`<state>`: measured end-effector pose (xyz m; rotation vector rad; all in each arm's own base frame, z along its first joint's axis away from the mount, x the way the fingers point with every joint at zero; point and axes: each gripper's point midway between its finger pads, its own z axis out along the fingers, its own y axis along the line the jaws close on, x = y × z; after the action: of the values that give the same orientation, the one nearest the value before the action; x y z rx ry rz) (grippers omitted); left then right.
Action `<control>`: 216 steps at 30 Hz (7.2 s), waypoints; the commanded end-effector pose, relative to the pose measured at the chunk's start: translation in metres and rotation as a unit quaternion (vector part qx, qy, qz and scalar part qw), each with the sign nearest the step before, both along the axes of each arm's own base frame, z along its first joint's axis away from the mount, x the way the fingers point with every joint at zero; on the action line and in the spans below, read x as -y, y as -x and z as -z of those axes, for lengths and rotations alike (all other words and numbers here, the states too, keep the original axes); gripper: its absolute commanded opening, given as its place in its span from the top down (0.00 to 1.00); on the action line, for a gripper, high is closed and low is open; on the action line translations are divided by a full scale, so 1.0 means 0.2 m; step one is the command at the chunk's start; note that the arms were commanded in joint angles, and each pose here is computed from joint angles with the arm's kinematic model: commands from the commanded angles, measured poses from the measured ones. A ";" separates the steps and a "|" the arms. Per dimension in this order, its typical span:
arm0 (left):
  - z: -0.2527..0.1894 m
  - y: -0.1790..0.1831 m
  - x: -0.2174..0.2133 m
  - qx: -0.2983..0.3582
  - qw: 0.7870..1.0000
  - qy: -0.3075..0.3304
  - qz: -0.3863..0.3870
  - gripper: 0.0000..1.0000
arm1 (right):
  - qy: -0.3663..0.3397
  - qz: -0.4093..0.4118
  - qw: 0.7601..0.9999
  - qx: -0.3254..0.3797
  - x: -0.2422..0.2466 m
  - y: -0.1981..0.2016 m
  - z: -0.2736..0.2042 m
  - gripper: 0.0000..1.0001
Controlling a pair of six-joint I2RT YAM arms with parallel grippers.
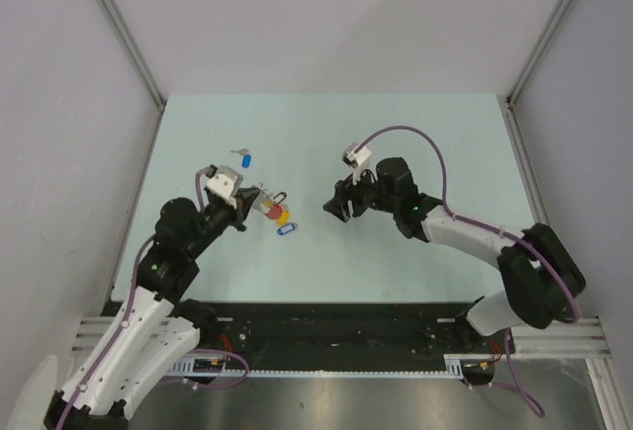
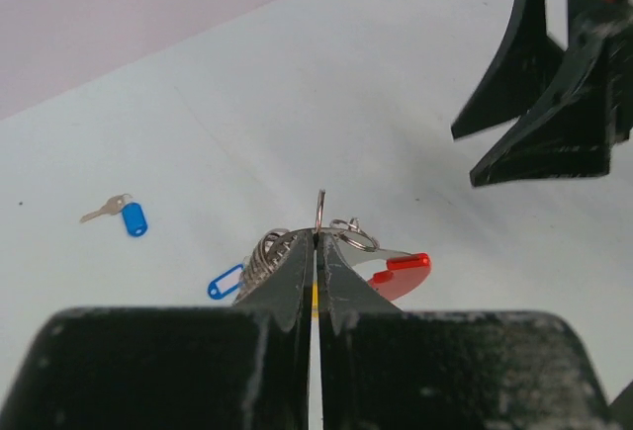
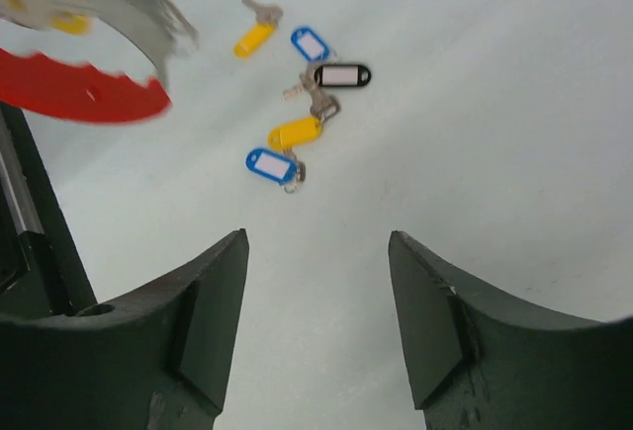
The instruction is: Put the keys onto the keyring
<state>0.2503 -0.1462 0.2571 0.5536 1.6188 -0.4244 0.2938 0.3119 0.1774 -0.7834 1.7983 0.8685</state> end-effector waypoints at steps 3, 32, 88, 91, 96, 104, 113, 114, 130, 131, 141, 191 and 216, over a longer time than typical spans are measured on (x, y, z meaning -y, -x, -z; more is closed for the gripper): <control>-0.03 0.03 -0.12 0.025 0.998 0.007 -0.051 1.00 | -0.012 0.016 0.996 -0.082 -0.19 -0.05 0.20 0.42; -0.06 0.06 -0.17 0.051 0.997 0.011 -0.064 0.99 | 0.001 -0.005 0.966 -0.257 -0.56 -0.06 0.70 0.70; -0.08 0.08 -0.16 0.062 0.996 0.018 -0.056 1.00 | -0.139 0.062 0.983 0.100 -0.03 0.11 0.14 1.00; -0.08 0.08 -0.16 0.062 0.996 0.018 -0.056 1.00 | -0.144 0.063 0.983 0.093 -0.02 0.11 0.23 1.00; -0.07 0.07 -0.15 0.057 0.997 0.016 -0.053 0.99 | -0.152 0.068 0.983 0.075 0.00 0.10 0.37 1.00; -0.07 0.07 -0.15 0.058 0.997 0.016 -0.052 1.00 | -0.107 0.087 0.990 0.043 0.08 0.20 0.56 1.00; -0.08 0.07 -0.14 0.061 0.997 0.017 -0.049 0.99 | -0.070 0.104 0.992 0.019 0.17 0.30 0.68 0.79; -0.07 0.08 -0.14 0.060 0.997 0.017 -0.048 1.00 | -0.068 0.108 0.992 0.018 0.18 0.31 0.67 0.76; -0.10 0.10 -0.15 0.068 0.996 0.021 -0.046 1.00 | 0.119 0.097 0.983 -0.095 0.21 0.32 0.57 0.56; -0.10 0.10 -0.15 0.068 0.996 0.022 -0.046 1.00 | 0.115 0.093 0.984 -0.099 0.19 0.30 0.53 0.56; -0.11 0.11 -0.14 0.071 0.996 0.024 -0.040 1.00 | 0.165 -0.007 0.960 -0.227 0.23 0.30 0.51 0.56; -0.10 0.12 -0.12 0.068 0.997 0.020 -0.029 1.00 | 0.188 -0.132 0.921 -0.314 0.13 0.29 0.80 0.90; -0.15 0.24 0.08 0.085 0.991 0.026 0.103 1.00 | 0.118 -0.015 0.993 0.017 0.17 0.19 0.04 1.00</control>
<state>0.2112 -0.1472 0.2604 0.6253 1.5154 -0.4991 0.2456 0.2778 0.1266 -1.0601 2.0999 0.6980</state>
